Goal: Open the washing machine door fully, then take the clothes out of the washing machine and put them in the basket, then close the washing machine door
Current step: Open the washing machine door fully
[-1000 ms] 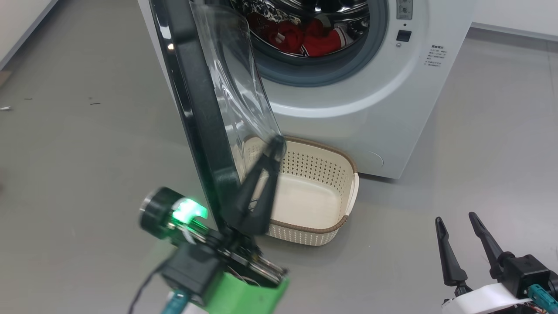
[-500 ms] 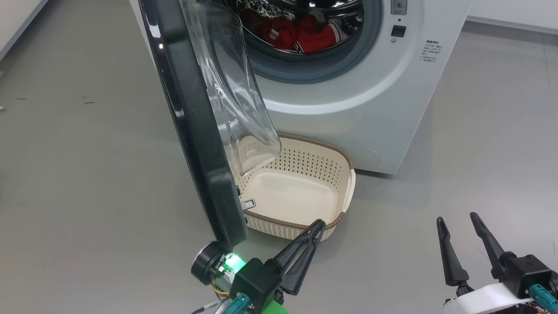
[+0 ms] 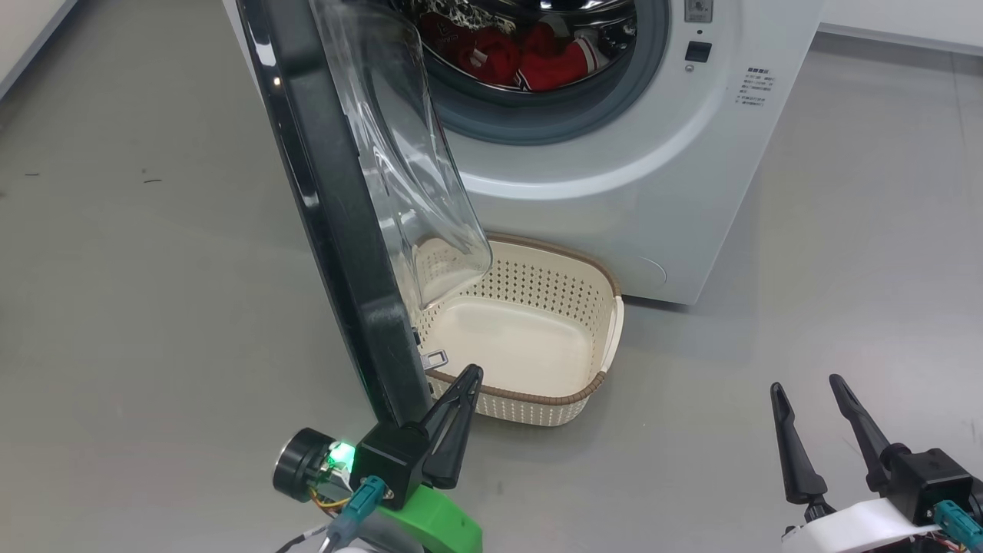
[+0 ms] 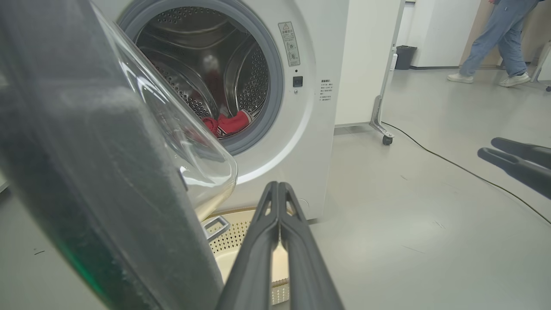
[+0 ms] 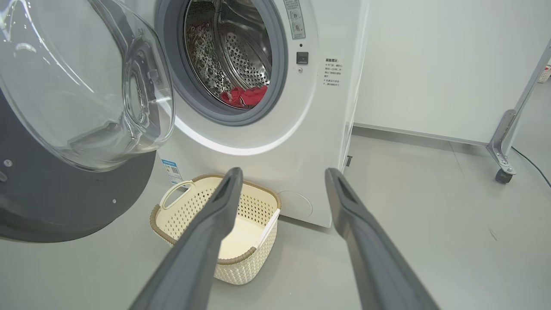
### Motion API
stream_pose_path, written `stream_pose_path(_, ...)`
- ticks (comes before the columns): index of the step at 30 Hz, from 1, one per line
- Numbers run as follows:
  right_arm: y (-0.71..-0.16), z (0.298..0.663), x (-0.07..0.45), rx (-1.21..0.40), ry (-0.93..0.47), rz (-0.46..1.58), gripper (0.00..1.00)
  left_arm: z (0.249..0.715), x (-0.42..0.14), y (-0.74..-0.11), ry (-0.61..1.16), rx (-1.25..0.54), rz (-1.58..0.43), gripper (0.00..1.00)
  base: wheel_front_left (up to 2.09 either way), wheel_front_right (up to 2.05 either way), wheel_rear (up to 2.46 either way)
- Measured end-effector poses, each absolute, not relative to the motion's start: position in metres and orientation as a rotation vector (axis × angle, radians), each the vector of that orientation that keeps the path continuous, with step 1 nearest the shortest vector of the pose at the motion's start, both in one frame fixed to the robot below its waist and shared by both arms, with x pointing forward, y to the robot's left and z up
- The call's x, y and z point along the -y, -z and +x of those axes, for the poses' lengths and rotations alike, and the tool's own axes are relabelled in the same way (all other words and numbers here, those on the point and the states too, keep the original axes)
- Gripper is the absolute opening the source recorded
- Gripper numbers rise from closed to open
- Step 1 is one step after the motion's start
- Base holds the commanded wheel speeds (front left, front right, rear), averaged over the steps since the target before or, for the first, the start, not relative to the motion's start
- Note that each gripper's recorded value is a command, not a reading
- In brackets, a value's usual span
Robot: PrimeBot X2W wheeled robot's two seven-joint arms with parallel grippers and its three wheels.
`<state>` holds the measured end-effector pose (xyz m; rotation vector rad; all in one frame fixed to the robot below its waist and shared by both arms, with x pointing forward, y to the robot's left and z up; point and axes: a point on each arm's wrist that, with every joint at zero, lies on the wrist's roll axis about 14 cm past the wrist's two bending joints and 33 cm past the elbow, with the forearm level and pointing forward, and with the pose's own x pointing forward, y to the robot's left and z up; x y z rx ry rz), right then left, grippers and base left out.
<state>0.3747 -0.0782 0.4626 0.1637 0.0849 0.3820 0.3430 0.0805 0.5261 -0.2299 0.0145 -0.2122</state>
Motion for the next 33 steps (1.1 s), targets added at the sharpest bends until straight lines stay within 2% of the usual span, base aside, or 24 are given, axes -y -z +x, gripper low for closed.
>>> stream_pose_path(33,-0.469,0.373,0.078,-0.067,-0.377,0.159,1.00,0.342,-0.113,-0.512,0.101,-0.032,-0.219,0.00,0.00,0.00,0.00)
